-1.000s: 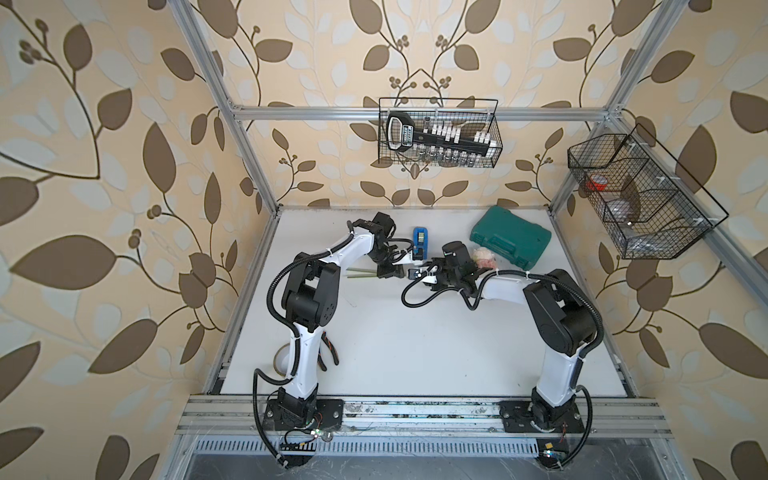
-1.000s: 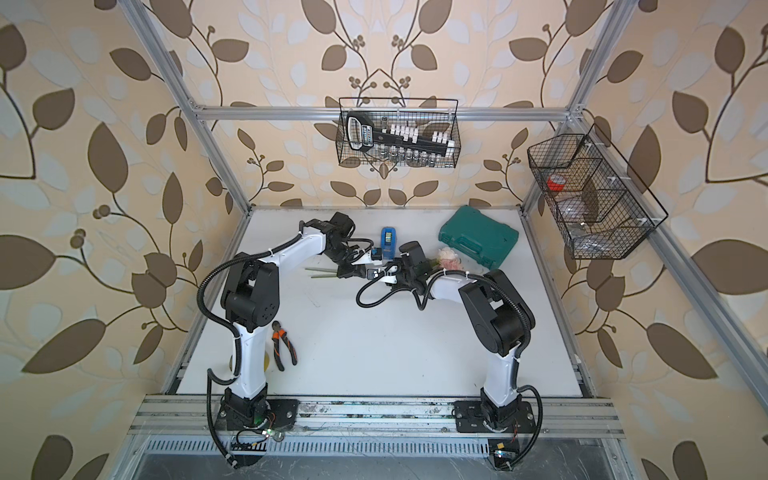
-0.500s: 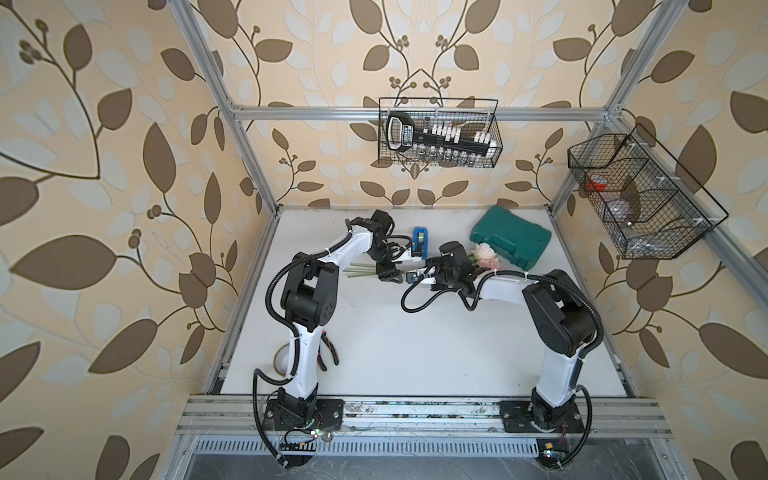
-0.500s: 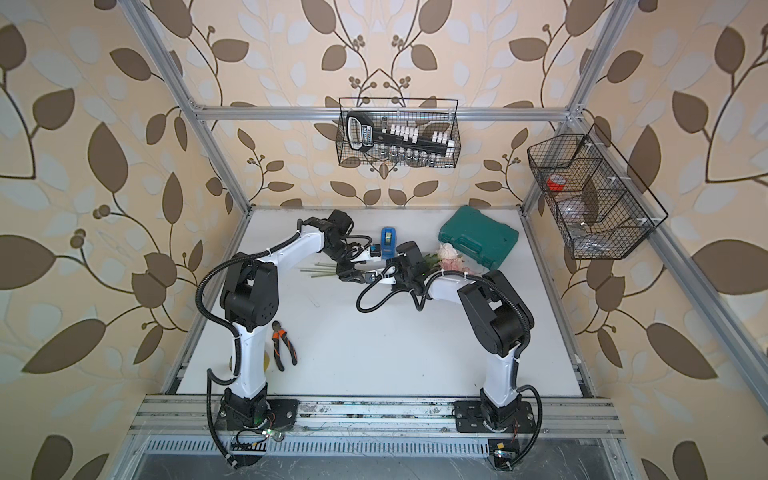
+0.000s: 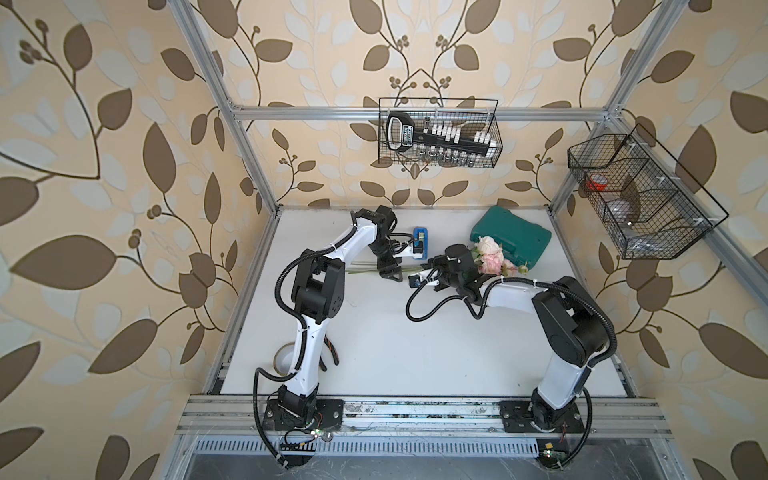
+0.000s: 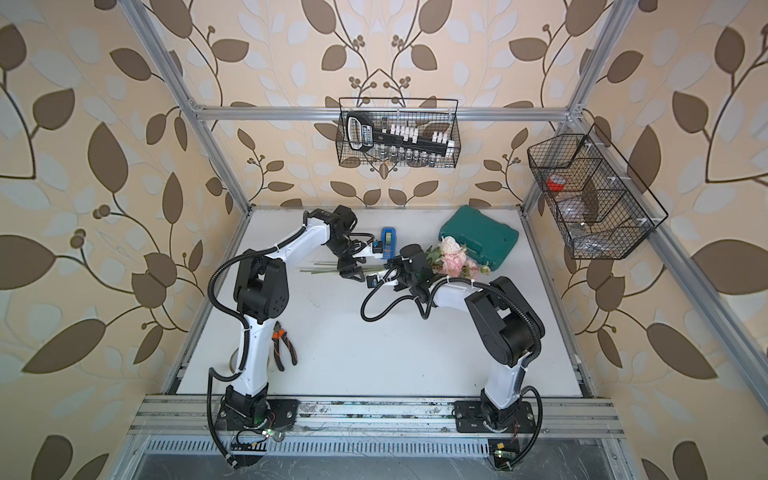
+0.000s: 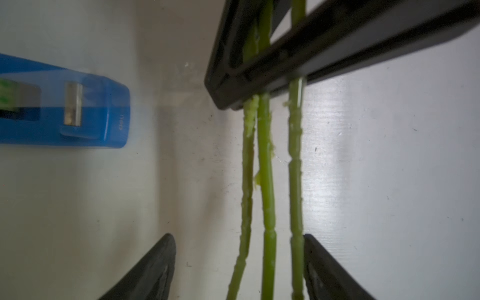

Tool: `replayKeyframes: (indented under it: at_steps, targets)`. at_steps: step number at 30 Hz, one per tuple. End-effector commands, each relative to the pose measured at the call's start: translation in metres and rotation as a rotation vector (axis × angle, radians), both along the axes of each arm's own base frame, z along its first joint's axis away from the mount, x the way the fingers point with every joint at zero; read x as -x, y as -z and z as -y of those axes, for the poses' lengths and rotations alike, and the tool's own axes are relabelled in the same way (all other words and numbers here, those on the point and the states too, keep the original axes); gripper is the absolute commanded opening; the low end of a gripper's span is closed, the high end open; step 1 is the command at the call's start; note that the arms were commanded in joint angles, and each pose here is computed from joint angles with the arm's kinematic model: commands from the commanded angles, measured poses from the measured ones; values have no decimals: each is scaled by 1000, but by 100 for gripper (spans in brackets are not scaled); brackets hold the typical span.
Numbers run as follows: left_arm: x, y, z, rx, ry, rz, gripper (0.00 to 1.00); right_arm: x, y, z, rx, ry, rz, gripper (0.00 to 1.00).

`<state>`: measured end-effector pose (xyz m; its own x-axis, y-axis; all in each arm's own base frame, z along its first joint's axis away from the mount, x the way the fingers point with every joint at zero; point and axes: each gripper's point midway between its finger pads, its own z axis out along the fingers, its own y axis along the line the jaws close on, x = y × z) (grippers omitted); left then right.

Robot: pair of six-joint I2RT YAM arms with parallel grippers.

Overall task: Wrap bouquets with tape
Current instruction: Wrap the tape around the bouquet.

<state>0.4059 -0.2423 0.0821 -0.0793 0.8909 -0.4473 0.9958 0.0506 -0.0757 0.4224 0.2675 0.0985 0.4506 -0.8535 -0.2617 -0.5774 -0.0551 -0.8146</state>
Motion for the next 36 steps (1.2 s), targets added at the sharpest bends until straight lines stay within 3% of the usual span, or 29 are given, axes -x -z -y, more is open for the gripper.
replayKeyframes:
  at_steps: [1, 4, 14, 17, 19, 25, 26, 27, 28, 29, 36]
  targets:
    - [5, -9, -3, -13, 8, -28, 70, 16, -6, -13, -2, -81, 27, 0]
    - [4, -8, 0, -1, -1, -43, 62, 20, -6, -15, -11, -98, 36, 0]
    - [4, -14, 8, 38, 11, -70, 0, 26, -13, -18, -48, -110, 16, 0]
    - [0, -20, 12, 64, -7, -49, 0, 27, -24, -19, -112, -98, -6, 0]
    - [-4, -22, 13, 93, -33, -34, 0, 29, -26, -16, -119, -86, -14, 14]
    - [-7, -31, 14, 127, -45, 35, 0, 44, -49, 4, -211, -18, -2, 23]
    - [-7, -31, 14, 125, -40, 49, 0, 48, -54, 9, -226, -7, -2, 28]
    - [-9, -31, 12, 118, -40, 67, 0, 50, -59, 14, -235, 4, 7, 46]
    - [-12, -29, 10, 104, -46, 91, 0, 53, -62, 18, -238, 16, 14, 77]
    - [-17, -26, 8, 86, -56, 122, 0, 55, -64, 23, -236, 26, 13, 85]
    - [-28, -18, 2, 2, -45, 269, 0, 49, -74, 40, -266, 88, -74, 87]
